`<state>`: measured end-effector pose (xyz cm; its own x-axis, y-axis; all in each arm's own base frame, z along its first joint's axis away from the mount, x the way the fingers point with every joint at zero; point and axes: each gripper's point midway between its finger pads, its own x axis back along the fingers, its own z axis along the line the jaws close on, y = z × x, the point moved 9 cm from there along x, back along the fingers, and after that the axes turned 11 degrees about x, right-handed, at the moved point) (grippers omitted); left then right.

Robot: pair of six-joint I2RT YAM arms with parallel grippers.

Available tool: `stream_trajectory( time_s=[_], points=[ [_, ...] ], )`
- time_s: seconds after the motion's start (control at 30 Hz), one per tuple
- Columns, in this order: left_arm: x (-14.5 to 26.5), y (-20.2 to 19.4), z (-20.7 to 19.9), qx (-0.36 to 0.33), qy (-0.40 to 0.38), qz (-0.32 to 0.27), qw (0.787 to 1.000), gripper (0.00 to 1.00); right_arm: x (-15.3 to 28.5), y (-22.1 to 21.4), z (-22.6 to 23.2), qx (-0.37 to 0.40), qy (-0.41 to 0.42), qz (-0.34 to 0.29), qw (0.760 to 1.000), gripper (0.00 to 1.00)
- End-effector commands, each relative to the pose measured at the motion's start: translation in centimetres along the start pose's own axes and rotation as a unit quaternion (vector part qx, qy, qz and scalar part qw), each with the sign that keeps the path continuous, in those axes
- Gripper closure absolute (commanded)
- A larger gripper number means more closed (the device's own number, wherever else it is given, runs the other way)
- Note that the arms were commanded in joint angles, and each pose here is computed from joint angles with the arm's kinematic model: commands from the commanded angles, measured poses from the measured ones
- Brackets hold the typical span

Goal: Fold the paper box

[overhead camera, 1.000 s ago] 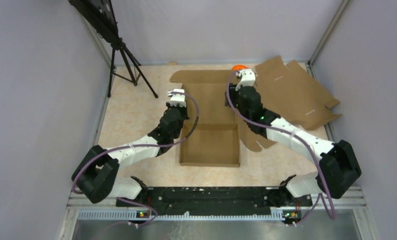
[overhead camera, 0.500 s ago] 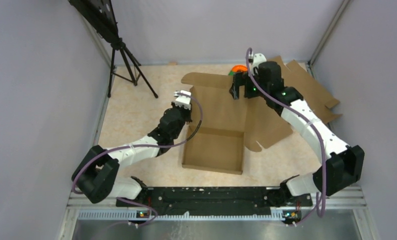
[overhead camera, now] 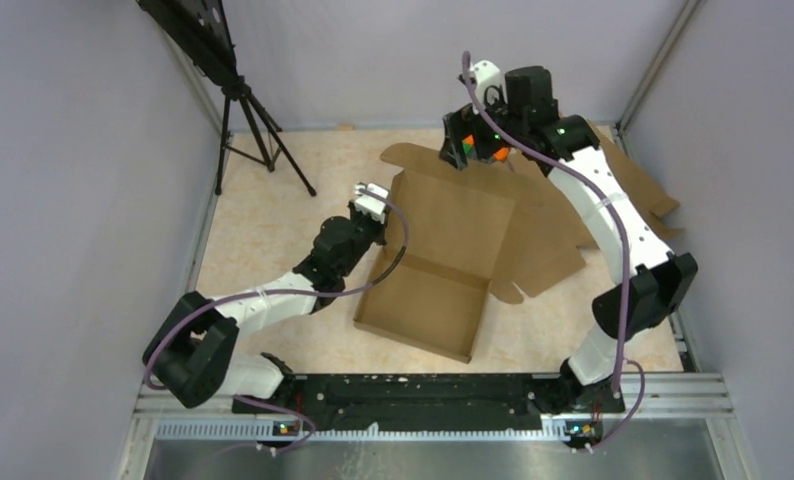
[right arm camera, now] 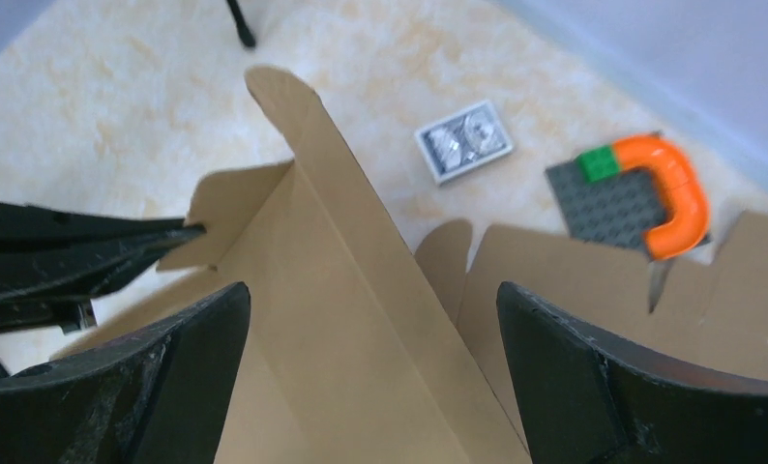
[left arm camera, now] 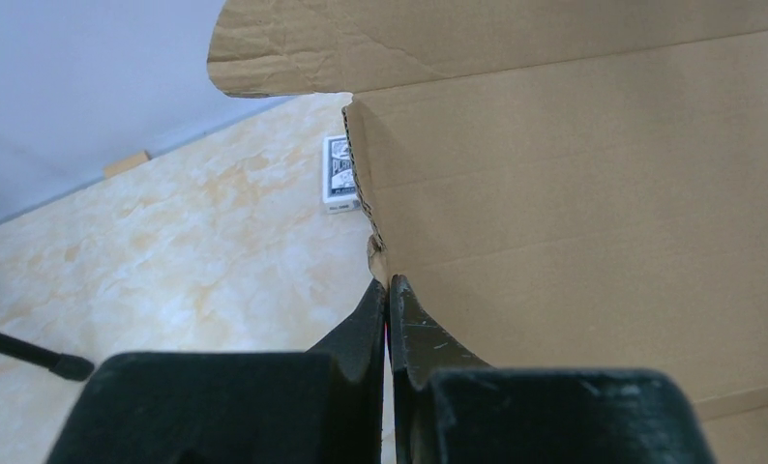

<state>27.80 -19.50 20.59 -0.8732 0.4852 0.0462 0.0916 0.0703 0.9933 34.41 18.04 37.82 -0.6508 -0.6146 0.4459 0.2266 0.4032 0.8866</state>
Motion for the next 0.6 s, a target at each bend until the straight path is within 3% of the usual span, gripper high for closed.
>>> stream_trajectory(
  time_s=[0.0,0.53,0.57],
  points=[
    [0.5,2.1,-0.6,-0.008,-0.042,-0.066,0.997,1.00,-0.3,-0.6,0.5,0.005,0.047,0.036,0.998,0.05],
    [0.8,1.7,-0.8,-0.004,-0.059,-0.070,0.996,1.00,-2.7,-2.9,1.2,-0.028,0.110,0.088,0.990,0.18],
    [0.8,1.7,-0.7,-0.003,-0.058,-0.069,0.996,1.00,-2.7,-2.9,1.2,-0.029,0.108,0.091,0.990,0.24]
  ],
)
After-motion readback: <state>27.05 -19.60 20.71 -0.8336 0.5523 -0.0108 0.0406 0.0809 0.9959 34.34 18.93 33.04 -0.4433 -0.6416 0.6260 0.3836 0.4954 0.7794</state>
